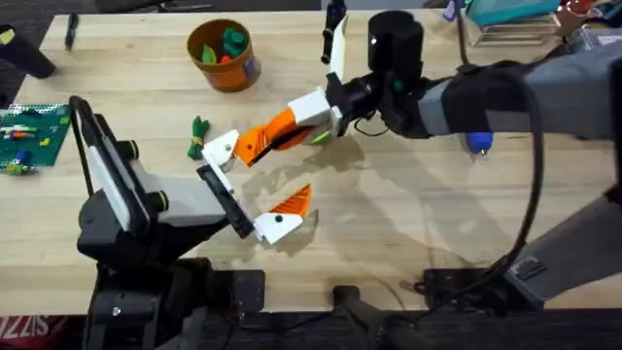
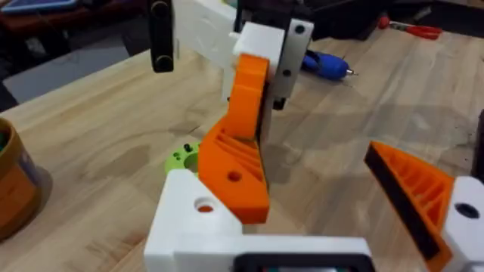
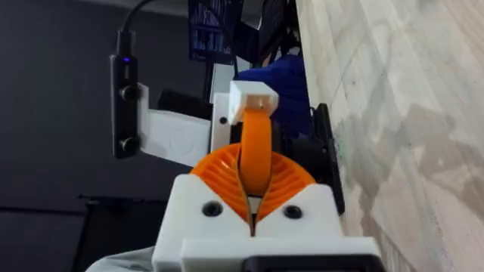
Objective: Pick up the gripper from the table and insert it into the empty holder that is missing its gripper. Then pick up a screw, insert it into the mounting hole, and use the screwdriver to tighten it. Finally, clean up the table by picking up the vegetable and placing it into the bucket.
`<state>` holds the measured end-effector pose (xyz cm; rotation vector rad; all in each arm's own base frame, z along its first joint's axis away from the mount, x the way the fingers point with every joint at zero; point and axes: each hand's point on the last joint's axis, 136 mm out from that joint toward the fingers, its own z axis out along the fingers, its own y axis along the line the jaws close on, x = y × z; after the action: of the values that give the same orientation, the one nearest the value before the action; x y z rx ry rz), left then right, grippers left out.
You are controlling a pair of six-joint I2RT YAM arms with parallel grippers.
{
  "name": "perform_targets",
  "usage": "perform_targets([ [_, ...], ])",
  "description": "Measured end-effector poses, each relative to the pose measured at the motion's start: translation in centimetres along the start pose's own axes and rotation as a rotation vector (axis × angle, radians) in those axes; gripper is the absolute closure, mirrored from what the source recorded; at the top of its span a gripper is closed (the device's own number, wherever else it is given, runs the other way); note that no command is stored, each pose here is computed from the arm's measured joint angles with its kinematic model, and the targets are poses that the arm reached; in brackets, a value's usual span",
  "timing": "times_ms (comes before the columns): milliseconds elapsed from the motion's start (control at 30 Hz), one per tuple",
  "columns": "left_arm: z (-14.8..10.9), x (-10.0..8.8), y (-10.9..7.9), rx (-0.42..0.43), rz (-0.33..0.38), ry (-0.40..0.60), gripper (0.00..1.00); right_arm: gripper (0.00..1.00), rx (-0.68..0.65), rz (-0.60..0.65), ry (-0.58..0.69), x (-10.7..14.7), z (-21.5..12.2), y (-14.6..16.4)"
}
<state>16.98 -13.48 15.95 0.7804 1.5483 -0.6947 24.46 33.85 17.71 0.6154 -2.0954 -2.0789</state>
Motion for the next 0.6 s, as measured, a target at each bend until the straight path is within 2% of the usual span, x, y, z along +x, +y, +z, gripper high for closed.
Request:
perform_targets([
  [167, 0.0, 0.1, 0.4, -0.019, -0.030, 0.004, 0.015, 0.995, -0.004, 0.013, 0.018, 0.2, 0.5, -0.7],
  [433, -0.1, 0.2, 1.0, -0.055, -0.038, 0.009, 0.015, 0.995, -0.003, 0.039, 0.044, 0.9, 2.2, -0.5],
  [600, -0.1, 0.2, 1.3, -0.070, -0.035, 0.009, 0.015, 0.995, -0.004, 0.034, 0.022, 0.5, 3.1, 0.2],
])
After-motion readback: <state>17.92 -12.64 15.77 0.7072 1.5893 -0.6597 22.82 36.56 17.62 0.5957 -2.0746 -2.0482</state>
